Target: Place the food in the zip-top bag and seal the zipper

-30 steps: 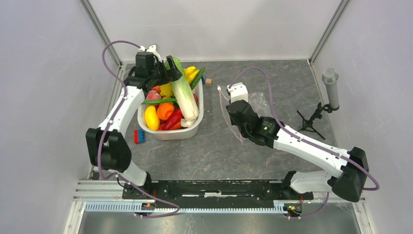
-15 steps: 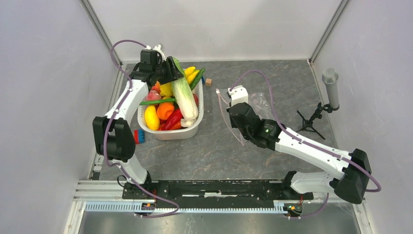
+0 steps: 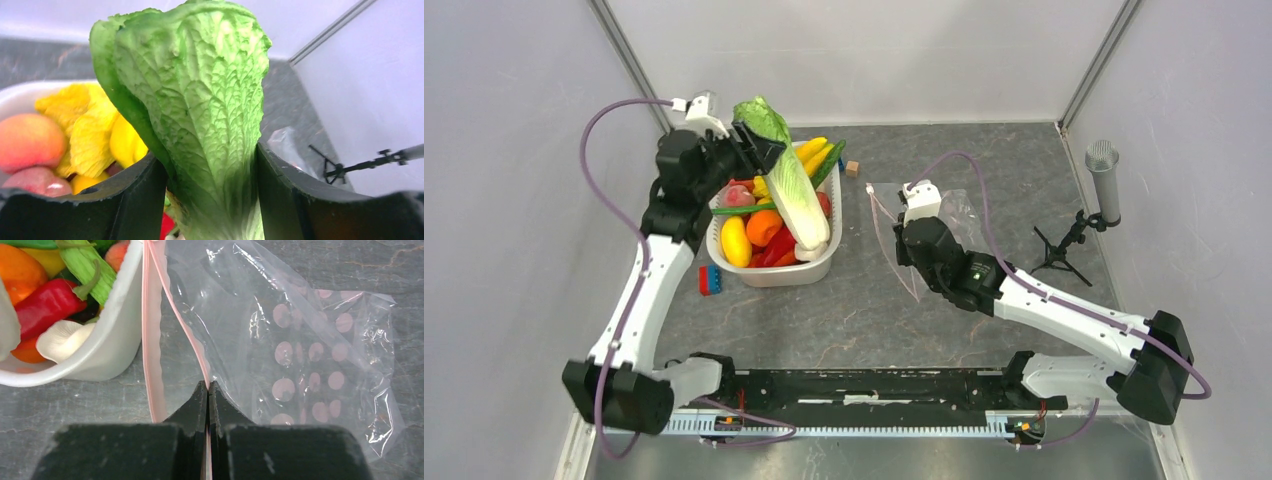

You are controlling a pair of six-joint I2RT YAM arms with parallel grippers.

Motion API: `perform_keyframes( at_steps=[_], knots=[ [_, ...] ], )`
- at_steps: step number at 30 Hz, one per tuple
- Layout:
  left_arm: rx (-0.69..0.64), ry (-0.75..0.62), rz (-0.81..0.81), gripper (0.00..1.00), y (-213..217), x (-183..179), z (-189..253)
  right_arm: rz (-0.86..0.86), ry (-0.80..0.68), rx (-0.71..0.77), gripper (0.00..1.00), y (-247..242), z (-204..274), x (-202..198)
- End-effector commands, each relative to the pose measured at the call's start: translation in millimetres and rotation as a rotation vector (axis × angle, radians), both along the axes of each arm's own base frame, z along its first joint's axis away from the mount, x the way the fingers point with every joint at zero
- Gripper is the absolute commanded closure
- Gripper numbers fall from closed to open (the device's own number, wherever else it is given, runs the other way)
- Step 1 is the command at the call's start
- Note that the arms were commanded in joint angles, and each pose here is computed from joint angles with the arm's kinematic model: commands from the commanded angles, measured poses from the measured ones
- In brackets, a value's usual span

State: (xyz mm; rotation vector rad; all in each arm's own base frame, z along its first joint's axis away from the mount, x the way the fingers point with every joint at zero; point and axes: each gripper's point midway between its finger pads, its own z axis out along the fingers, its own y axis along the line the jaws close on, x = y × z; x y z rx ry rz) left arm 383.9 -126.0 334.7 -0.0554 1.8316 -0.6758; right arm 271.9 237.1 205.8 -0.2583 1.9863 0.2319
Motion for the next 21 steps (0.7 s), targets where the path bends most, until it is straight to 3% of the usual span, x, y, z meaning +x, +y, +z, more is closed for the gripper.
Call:
perform_keyframes(
  at_steps=[1,5,11,21],
  knots=[
    [-0.154,-0.269,-0.107,0.7,-17,-30,69,0.002,-0.032,0.138,1.0,12,21,2],
    [-0.273,-0.42,-0.181,0.7,-25,-62,100,0.008,-0.029,0.197,1.0,20,29,2],
    [-0.38,-0.525,-0.252,0.76,-45,-95,122,0.023,-0.027,0.295,1.0,36,44,5],
    [-0.531,-0.665,-0.182,0.8,-56,-123,128,0.049,-0.003,0.433,1.0,54,57,3]
  ],
)
